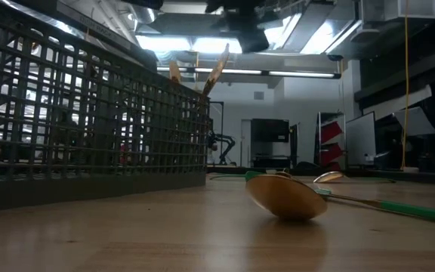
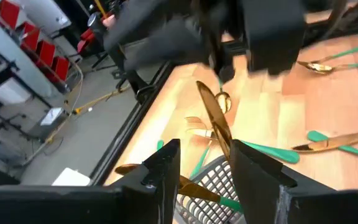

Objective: Sort silverware
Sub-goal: Put the green spoon into the silverware basket

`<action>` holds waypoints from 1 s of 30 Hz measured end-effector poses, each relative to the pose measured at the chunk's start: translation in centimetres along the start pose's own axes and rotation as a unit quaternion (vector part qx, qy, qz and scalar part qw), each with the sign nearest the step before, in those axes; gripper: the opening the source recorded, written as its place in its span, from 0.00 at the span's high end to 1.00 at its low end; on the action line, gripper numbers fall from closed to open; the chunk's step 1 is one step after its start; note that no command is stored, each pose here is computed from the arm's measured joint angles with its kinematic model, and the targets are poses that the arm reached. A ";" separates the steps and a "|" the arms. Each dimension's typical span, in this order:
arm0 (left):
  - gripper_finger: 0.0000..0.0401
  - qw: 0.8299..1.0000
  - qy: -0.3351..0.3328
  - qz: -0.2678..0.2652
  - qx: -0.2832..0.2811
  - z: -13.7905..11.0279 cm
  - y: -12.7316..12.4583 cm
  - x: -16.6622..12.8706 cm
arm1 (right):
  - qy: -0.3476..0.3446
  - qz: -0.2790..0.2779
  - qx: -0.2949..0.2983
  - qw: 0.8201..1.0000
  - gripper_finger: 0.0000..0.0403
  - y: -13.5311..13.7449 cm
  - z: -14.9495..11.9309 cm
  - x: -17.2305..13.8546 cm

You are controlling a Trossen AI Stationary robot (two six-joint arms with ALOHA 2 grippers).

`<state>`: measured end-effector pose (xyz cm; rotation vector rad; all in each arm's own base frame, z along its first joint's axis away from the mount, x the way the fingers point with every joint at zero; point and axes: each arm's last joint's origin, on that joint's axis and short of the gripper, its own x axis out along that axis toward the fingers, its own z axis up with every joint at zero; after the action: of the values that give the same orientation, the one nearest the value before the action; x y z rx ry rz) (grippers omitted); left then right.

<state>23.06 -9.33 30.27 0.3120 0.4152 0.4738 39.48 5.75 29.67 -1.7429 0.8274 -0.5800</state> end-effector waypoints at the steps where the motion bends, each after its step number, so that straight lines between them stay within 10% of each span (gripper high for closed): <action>1: 0.68 1.000 0.001 0.003 -0.005 0.0 0.1 0.1 | 0.004 -0.002 0.019 1.000 0.67 -0.5 -0.5 -0.2; 14: 0.68 0.989 -0.009 0.051 -0.138 0.8 4.6 0.9 | 0.099 0.077 0.291 0.948 0.67 -1.6 -10.2 0.4; 21: 0.68 0.980 0.017 0.013 -0.196 0.4 8.3 1.8 | 0.111 0.248 0.403 0.874 0.67 2.0 -14.6 1.4; 26: 0.68 0.976 0.047 0.006 -0.215 -0.4 10.3 2.8 | 0.004 0.412 0.459 0.787 0.67 4.0 -15.9 3.7; 30: 0.68 0.972 0.077 0.003 -0.220 -1.2 11.5 3.5 | -0.071 0.437 0.491 0.750 0.67 5.1 -16.7 6.7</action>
<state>21.05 2.39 32.54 -0.1545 0.4479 0.5846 30.37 -10.53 29.92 -0.3163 0.8775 -0.1406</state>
